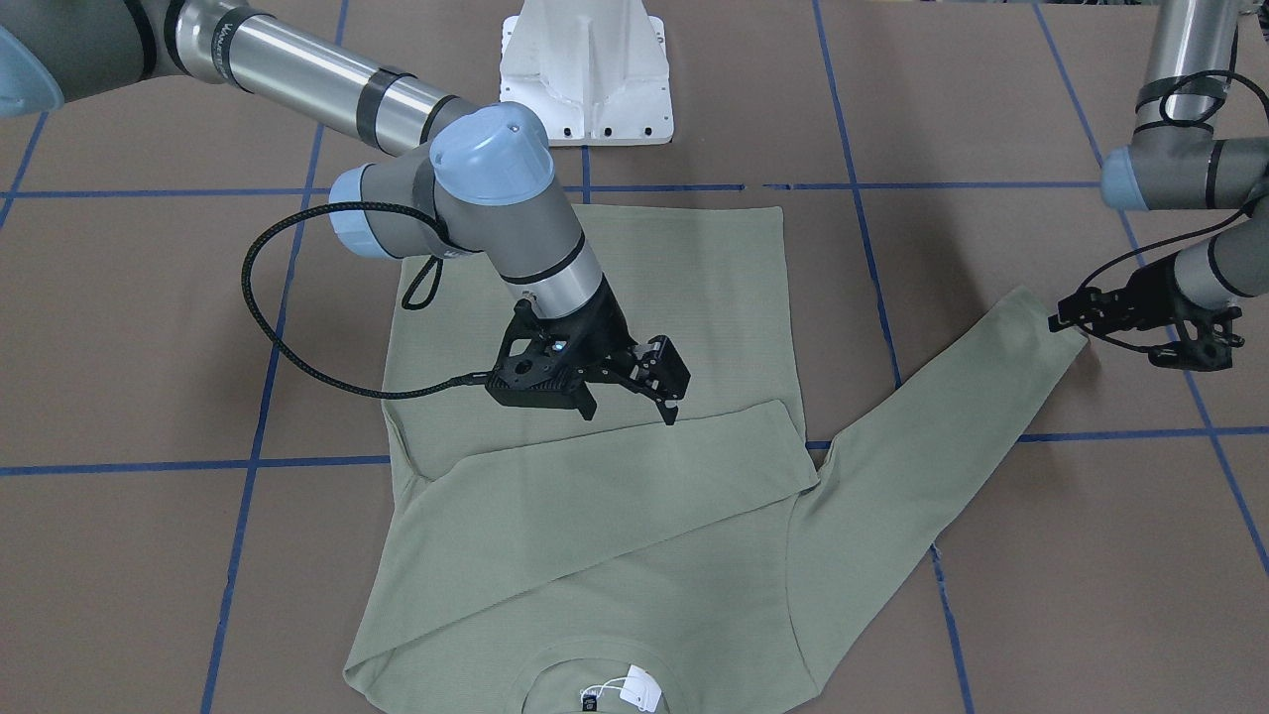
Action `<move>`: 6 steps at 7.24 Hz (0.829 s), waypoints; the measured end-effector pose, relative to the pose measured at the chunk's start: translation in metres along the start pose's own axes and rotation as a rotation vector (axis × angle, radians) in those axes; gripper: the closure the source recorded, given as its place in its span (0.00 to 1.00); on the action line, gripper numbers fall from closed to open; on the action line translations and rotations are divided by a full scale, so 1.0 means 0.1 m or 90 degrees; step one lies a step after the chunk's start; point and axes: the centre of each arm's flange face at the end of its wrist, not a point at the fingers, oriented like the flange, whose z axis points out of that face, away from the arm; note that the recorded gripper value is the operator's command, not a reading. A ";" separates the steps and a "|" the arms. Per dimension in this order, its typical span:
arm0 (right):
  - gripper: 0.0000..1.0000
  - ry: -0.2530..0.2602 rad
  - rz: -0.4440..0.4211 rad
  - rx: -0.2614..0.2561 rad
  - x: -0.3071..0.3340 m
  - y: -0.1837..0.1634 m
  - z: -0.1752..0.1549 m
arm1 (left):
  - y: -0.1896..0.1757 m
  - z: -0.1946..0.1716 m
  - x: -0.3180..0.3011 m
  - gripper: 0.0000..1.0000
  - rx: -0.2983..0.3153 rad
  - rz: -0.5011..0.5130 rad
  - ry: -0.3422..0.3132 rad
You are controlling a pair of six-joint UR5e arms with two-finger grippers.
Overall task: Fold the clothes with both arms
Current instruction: 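Move the left gripper to the other sleeve cuff while right gripper holds near collar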
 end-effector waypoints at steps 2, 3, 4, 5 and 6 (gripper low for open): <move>0.01 -0.001 0.000 0.000 0.03 0.01 -0.02 | 0.01 0.03 0.00 0.29 -0.003 0.000 -0.001; 0.01 -0.001 0.000 0.000 0.04 0.01 -0.02 | 0.01 0.03 0.00 0.31 -0.004 0.000 -0.001; 0.01 -0.001 0.000 0.000 0.04 0.01 -0.02 | 0.00 0.04 0.00 0.36 -0.005 0.000 -0.001; 0.01 -0.001 0.000 0.001 0.04 0.01 -0.02 | 0.00 0.04 0.00 0.48 -0.004 0.000 -0.001; 0.01 -0.001 0.000 0.001 0.04 0.01 -0.02 | -0.01 0.03 0.01 0.75 -0.004 0.000 -0.001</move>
